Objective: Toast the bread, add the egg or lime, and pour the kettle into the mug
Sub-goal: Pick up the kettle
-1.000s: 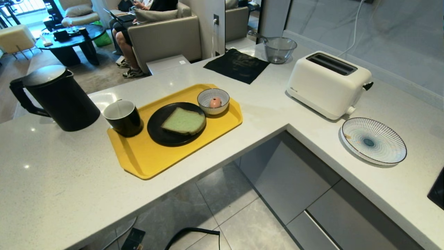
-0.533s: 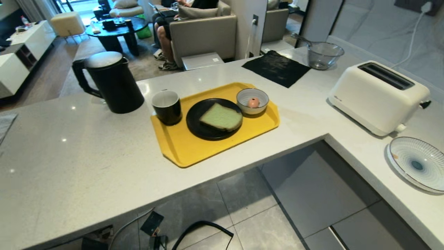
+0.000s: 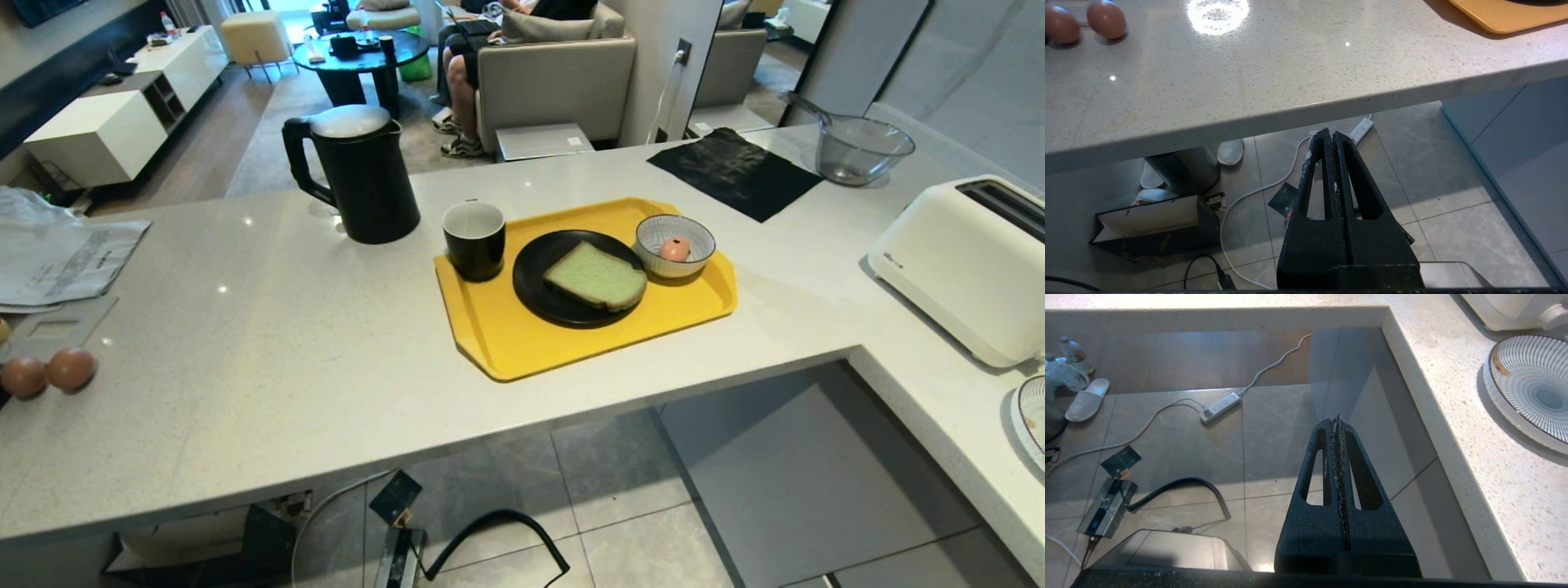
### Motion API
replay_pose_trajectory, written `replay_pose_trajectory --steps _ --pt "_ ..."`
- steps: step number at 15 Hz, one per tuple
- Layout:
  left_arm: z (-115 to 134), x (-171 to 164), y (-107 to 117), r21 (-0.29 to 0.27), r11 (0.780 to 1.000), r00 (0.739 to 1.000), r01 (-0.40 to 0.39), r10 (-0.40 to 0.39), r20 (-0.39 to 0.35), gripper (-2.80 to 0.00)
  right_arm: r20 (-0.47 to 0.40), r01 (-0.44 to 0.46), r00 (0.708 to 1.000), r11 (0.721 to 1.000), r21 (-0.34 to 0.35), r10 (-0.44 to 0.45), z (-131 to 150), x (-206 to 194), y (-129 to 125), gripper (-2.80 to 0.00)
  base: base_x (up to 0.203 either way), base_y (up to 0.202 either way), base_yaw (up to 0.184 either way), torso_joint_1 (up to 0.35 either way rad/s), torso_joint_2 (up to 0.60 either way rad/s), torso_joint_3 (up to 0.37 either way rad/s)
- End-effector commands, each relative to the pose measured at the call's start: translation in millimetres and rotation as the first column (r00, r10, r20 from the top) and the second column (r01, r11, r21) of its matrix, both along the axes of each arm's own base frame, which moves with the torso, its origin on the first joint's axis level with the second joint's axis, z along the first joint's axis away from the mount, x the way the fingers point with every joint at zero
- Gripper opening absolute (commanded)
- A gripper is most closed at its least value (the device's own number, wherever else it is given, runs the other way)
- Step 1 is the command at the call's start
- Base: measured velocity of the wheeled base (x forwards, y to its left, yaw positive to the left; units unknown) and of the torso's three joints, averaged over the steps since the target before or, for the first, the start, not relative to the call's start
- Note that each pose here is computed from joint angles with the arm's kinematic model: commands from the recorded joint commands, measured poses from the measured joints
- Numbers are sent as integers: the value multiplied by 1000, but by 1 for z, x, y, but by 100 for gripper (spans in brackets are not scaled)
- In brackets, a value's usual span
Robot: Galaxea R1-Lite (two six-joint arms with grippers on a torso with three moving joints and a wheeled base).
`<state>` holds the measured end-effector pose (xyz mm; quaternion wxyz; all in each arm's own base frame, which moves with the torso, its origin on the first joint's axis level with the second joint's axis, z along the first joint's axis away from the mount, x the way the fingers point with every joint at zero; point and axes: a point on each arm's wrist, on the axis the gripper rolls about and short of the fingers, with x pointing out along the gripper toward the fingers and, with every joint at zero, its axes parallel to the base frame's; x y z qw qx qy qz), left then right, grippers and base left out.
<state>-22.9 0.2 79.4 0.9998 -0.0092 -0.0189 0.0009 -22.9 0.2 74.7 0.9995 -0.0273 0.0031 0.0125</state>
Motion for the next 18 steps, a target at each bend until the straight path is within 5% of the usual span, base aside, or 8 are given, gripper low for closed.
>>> replay_pose_trajectory --steps 1,14,18 --pt "-4 1 0 0 1000 1000 -1 1 -13 -280 -2 -1 1000 1000 -1 1 0 0 0 -280 0 0 0 0 0 0" --pt "-4 1 0 0 1000 1000 -1 1 -13 -280 -2 -1 1000 1000 1 1 0 0 0 -280 0 0 0 0 0 0" --pt "-4 1 0 0 1000 1000 -1 1 -13 -280 -2 -1 1000 1000 -1 1 0 0 0 -280 -2 -7 139 2 3 3"
